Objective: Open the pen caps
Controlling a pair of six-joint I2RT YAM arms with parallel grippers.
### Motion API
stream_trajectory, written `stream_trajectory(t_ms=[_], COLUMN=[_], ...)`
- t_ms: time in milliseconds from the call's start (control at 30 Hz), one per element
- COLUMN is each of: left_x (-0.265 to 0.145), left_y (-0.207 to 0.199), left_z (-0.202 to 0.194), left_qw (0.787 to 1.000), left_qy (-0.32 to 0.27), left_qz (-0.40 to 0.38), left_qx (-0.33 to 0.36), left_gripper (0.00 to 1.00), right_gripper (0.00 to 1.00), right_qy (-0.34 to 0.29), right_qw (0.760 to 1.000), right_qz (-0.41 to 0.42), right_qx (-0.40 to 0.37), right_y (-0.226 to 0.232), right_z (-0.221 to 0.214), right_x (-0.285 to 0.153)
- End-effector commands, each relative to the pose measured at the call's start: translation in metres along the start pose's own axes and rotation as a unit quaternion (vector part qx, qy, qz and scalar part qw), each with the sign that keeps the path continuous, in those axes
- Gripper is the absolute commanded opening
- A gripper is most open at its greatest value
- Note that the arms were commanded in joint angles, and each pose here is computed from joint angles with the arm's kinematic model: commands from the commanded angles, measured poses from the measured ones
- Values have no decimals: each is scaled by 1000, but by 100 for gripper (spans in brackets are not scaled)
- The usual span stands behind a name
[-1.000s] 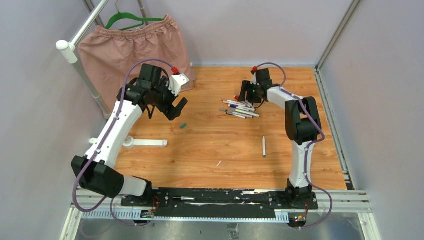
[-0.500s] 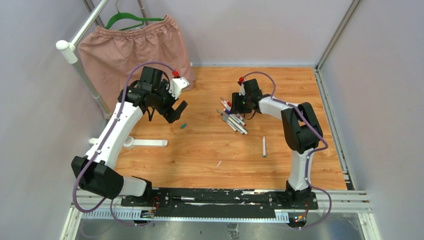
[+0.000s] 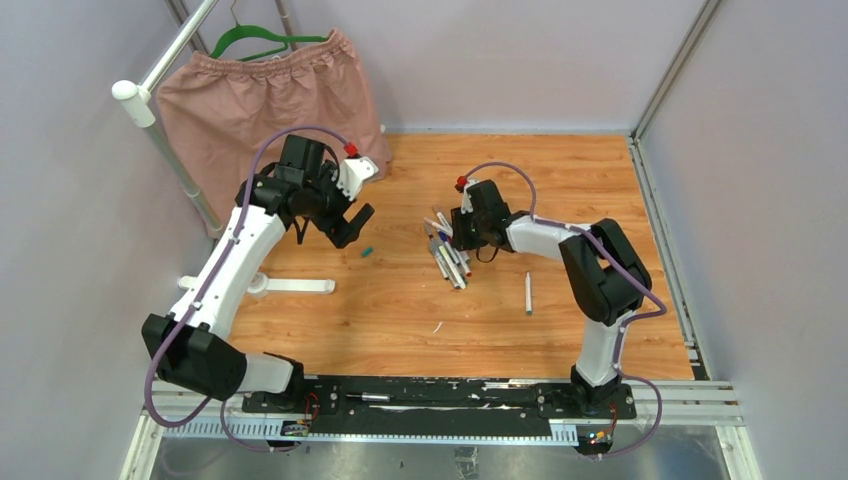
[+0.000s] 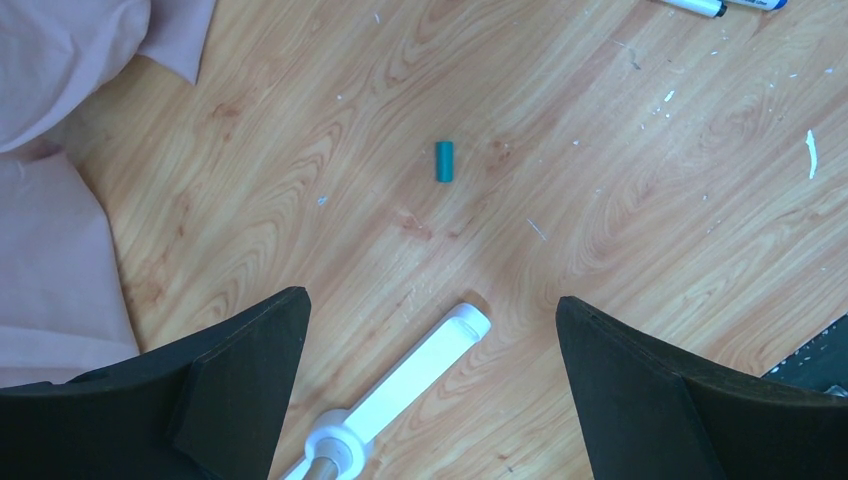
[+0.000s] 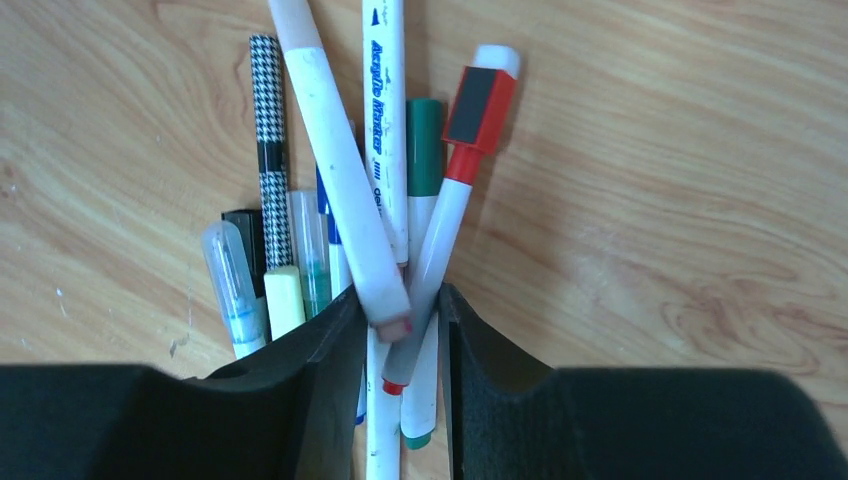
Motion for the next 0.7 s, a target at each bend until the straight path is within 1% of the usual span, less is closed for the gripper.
stream_trajectory(t_ms=[0, 100, 133, 200, 233, 467, 567, 667], left_x=[-6, -7, -7, -8, -8, -9, -9, -8], left_y=[-2, -2, -3, -4, -4, -5, -5, -6], left_z=[-5, -7, -7, -8, -8, -10, -9, -10], left_qw=[1000, 1000, 1000, 1000, 1000, 1000, 1000, 1000], left_qy=[-1, -1, -1, -2, -2, -2, -4, -4], left_qz=[2, 1, 1, -1, -1, -1, -3, -7], left_qx=[3, 5, 6, 7, 7, 12, 13, 11], left_gripper=[100, 100, 100, 100, 100, 100, 100, 100], right_gripper=[34, 33, 34, 47, 51, 65, 67, 62], right_qy=[97, 92, 92, 90, 88, 53, 46, 47], right_qw=[995, 995, 995, 996, 996, 997, 997, 996], right_qz=[-16, -15, -16, -15, -19, -12, -6, -11], right_qx=[-11, -20, -21, -23, -23, -46, -69, -72], right_y=[5, 10, 10, 12, 12, 14, 15, 11], right_z=[-52, -51, -52, -50, -48, -8, 11, 26], right_x=[-3, -10, -11, -15, -18, -48, -51, -46])
Point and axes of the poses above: each gripper's point midway between its finger pads, its own x axis out along the fingers, its own y axis along the line the jaws close on, z = x × y, the point moved 9 cm from there along -x, back along the fingers, and after that the axes turned 5 degrees about -x, right-handed, at the moved point
